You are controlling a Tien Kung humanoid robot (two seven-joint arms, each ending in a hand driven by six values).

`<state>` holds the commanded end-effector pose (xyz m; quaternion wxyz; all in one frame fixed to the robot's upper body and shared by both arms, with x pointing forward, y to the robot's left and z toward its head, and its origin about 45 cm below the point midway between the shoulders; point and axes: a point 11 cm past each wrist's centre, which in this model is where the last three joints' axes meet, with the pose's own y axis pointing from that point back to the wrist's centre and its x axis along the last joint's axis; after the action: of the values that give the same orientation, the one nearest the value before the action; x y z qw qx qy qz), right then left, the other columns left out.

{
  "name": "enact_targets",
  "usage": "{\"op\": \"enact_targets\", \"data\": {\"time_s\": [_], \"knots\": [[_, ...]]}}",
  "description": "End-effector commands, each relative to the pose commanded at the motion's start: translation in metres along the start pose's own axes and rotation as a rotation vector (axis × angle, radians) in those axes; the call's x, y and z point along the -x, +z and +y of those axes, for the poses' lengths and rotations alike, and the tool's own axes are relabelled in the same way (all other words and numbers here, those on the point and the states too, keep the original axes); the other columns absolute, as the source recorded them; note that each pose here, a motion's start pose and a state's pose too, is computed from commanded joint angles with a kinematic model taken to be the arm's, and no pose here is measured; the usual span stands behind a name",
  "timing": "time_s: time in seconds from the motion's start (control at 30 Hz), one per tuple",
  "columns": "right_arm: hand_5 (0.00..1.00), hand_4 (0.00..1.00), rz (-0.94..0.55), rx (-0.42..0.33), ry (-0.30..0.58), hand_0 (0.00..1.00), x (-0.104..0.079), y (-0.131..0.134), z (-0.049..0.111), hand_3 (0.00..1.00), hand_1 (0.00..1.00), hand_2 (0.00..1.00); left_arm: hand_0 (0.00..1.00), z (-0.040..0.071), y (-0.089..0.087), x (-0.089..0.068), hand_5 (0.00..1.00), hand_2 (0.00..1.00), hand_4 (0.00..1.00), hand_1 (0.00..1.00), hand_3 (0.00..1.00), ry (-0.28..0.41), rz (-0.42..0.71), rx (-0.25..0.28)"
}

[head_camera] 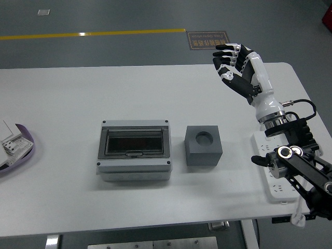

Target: Pick up the cylinder from the cube,place it in the box,flap close box

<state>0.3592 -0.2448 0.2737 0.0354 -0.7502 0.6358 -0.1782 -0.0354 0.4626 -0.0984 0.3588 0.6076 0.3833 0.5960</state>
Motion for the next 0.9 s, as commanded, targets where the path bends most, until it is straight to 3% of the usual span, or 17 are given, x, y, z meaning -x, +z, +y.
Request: {"op": "enact_targets", "data": {"time_s": [0.3, 0.9], "knots": [[0.271, 0.67, -0.016, -0.01, 0.053, 0.635, -0.014, -0.002, -0.001, 0.638, 0.596, 0.608, 0.513, 0.0, -0.002, 0.0, 0.177, 0.564, 0.723, 0.57, 0.607, 0.0, 0.001, -0.005], [0.263, 0.662, -0.042, -0.012, 0.085, 0.633, -0.023, -0.001, 0.001, 0.637, 0.591, 0.607, 0.513, 0.0, -0.001, -0.001, 0.179, 0.564, 0.722, 0.57, 0.608, 0.002, 0.005, -0.002]]}}
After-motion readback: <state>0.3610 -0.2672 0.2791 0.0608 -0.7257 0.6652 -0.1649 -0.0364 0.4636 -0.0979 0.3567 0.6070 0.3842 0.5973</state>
